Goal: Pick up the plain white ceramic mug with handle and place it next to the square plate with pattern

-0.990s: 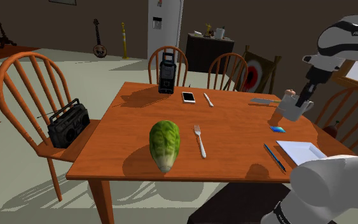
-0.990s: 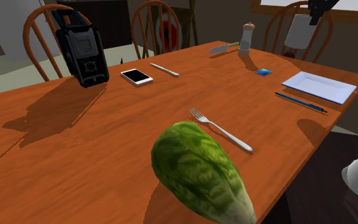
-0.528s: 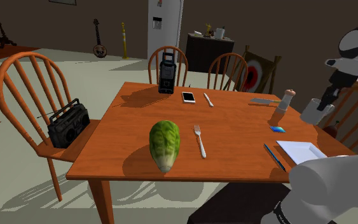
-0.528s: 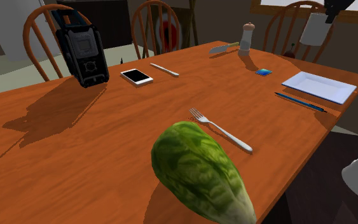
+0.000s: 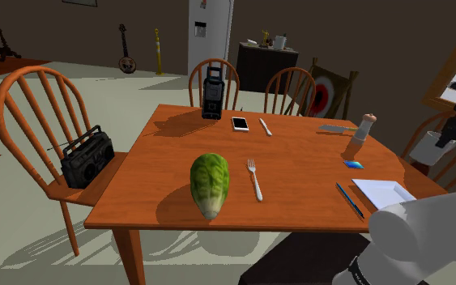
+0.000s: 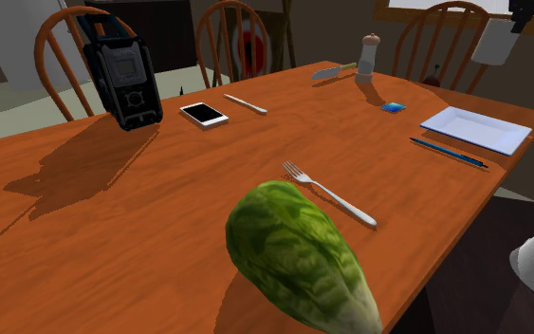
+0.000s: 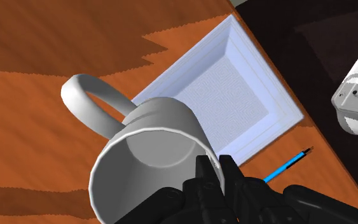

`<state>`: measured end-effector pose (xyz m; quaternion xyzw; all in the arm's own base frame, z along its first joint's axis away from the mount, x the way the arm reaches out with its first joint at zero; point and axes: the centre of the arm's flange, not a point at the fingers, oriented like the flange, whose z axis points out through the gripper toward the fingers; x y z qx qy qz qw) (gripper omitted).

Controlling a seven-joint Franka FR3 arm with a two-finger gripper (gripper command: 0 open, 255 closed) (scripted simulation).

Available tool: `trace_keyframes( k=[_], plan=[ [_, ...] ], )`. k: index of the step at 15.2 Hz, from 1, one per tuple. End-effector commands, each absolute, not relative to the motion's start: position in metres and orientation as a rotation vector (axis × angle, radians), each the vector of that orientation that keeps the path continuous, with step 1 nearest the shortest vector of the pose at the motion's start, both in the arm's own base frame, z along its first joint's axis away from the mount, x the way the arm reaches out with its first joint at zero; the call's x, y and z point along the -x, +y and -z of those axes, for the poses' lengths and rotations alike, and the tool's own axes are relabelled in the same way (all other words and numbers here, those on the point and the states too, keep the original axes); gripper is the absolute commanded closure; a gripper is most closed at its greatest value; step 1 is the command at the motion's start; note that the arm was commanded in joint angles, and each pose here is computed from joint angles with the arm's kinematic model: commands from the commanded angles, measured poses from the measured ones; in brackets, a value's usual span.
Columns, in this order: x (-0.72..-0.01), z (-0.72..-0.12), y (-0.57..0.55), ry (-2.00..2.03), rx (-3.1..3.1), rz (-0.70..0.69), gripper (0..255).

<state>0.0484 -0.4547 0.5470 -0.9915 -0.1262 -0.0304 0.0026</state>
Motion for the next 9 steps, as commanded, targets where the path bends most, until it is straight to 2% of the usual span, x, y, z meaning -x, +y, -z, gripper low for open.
trace_keyframes(
  k=[1, 9],
  plan=[
    [-0.029, -0.548, -0.473, -0.398, 3.110, 0.094, 255],
    [0.050, -0.548, -0.543, -0.398, 3.110, 0.094, 255]
  ],
)
